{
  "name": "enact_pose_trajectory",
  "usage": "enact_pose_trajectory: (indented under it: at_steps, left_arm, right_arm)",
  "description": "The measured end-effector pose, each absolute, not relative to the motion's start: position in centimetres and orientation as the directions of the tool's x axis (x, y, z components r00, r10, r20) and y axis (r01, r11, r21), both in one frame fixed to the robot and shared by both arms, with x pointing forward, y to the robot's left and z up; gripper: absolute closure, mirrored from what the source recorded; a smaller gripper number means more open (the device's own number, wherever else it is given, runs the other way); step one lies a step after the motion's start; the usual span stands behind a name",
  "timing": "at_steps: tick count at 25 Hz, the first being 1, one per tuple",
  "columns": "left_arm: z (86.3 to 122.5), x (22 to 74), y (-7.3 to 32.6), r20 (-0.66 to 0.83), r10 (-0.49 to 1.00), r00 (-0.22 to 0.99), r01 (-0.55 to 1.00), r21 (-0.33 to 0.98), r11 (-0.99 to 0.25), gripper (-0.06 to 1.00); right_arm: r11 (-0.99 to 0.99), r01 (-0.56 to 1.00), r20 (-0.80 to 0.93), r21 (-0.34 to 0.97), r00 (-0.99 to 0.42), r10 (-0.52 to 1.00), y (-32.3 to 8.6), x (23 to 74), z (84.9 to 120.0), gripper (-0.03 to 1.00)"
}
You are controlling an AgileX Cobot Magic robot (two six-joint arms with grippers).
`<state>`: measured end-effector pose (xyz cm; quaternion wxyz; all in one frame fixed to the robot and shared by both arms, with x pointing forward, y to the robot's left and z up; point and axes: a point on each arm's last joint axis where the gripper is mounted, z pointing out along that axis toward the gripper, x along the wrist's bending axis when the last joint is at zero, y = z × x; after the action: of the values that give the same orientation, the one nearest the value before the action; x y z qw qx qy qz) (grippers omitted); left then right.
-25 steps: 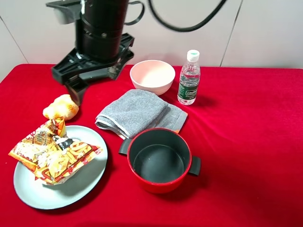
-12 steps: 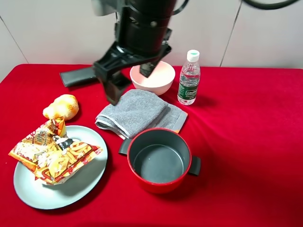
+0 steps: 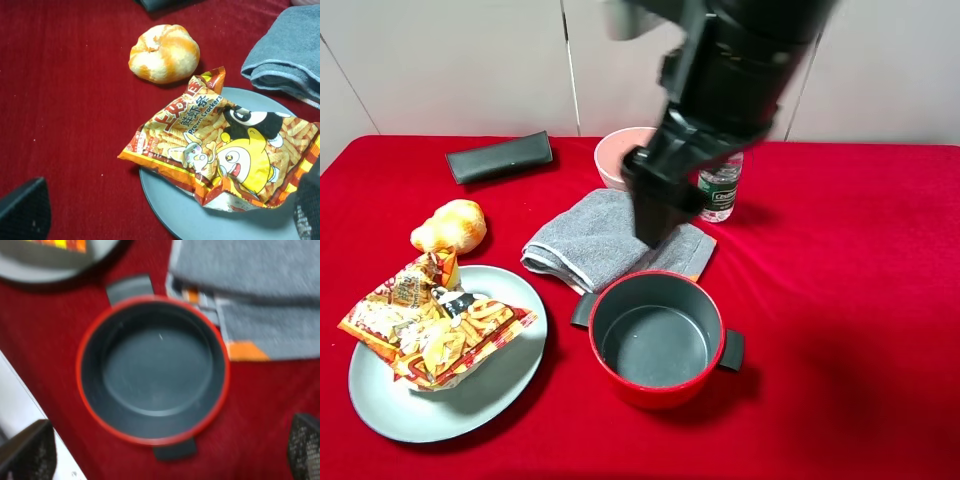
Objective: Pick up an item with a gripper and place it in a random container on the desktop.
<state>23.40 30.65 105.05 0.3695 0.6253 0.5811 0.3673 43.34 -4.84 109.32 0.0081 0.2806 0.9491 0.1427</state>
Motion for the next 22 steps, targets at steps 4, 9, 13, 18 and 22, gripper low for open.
enact_pose_trajectory:
  at_steps: [4,9,13,18,22]
  left_arm:
    - [105.0,23.4,30.6,0.030,0.998,0.055,0.455,0.889,-0.052,-0.01]
    - [105.0,23.4,30.6,0.030,0.998,0.055,0.455,0.889,-0.052,-0.01]
    - [105.0,23.4,30.6,0.031,0.998,0.055,0.455,0.889,-0.053,-0.01]
    - [105.0,23.4,30.6,0.031,0.998,0.055,0.455,0.889,-0.053,-0.01]
    - [105.0,23.4,30.6,0.031,0.998,0.055,0.455,0.889,-0.053,-0.01]
  right_arm:
    - [0.806,0.524,0.043,0.275,-0.844,0.534,-7.1,41.7,109.6,0.27]
    - [0.802,0.524,0.005,0.288,-0.838,0.546,-10.1,39.7,110.1,0.27]
    - [0.786,0.537,-0.014,0.306,-0.823,0.567,-12.4,38.1,110.3,0.27]
    - [0.778,0.539,-0.016,0.322,-0.819,0.573,-15.0,35.9,109.8,0.27]
    - [0.772,0.534,-0.018,0.345,-0.819,0.574,-17.3,34.0,109.3,0.27]
